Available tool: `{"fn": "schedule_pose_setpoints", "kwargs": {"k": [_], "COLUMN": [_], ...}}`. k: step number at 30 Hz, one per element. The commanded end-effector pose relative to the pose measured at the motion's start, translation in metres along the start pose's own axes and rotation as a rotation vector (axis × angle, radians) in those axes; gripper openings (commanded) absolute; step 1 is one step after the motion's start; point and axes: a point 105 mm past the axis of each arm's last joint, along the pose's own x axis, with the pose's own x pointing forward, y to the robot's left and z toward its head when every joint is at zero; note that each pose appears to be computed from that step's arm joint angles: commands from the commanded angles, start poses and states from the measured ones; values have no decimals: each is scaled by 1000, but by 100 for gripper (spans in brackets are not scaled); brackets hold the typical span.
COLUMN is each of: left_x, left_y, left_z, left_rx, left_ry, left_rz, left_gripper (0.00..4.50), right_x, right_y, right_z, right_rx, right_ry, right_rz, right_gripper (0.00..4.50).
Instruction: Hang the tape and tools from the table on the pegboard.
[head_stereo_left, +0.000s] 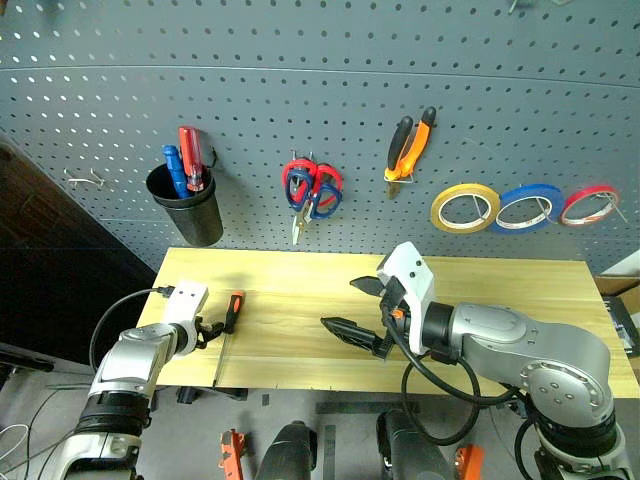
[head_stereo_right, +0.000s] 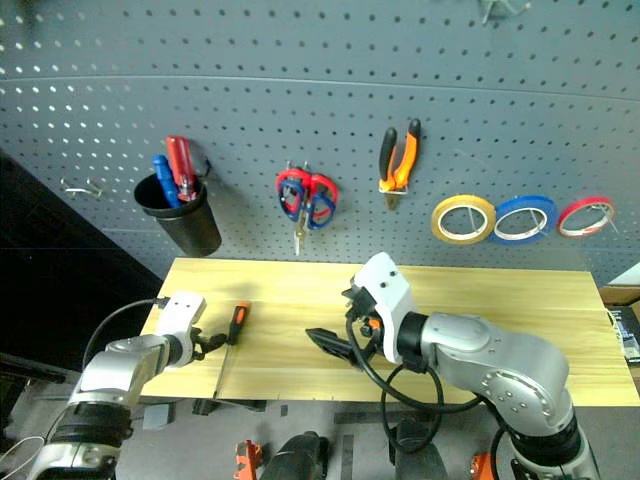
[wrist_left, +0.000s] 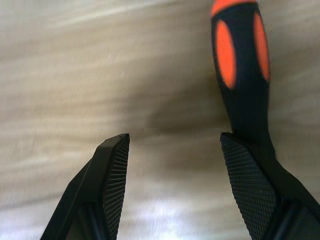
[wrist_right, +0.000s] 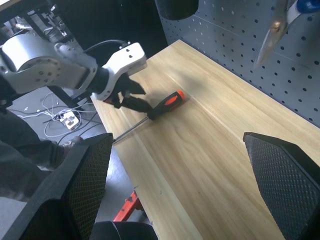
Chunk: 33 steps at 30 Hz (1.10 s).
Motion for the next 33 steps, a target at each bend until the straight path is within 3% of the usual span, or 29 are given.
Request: {"fn": "schedule_pose_setpoints", "kwargs": {"k": [1,3,6,11,13,18,25,33], "left_x": [6,7,3,-31,-42,-44,-21,0], "left_y": [-5,-8,-2,33,34,1,-36,-46], "left_z": [-6,-4,2,-4,-3,0,6,19], "left_rx": [-8,-10,-37,-53,-60,-62,-90,-100], "left_ry": [31,26,-11,-96,-143,-150,-79,-37], "left_rz": [-10,-17,24,212,226,115,-18,-34], "left_gripper": [308,308,249,249,310,447,447,447], "right_x": [-2,-3,-4,-11,-13,-15,-14,-13], "right_y": [10,10,11,15,14,11,6,4], "right_z": [6,6,6,3,1,0,3,5], "right_rx": [-39,-40,-43,-46,-41,-40,-64,-68], "right_ry": [-25,-24,-25,-18,-13,-7,-2,-5], "right_rz": [27,26,29,42,35,31,24,13], "right_gripper": [450,450,450,450,450,450,450,450]}}
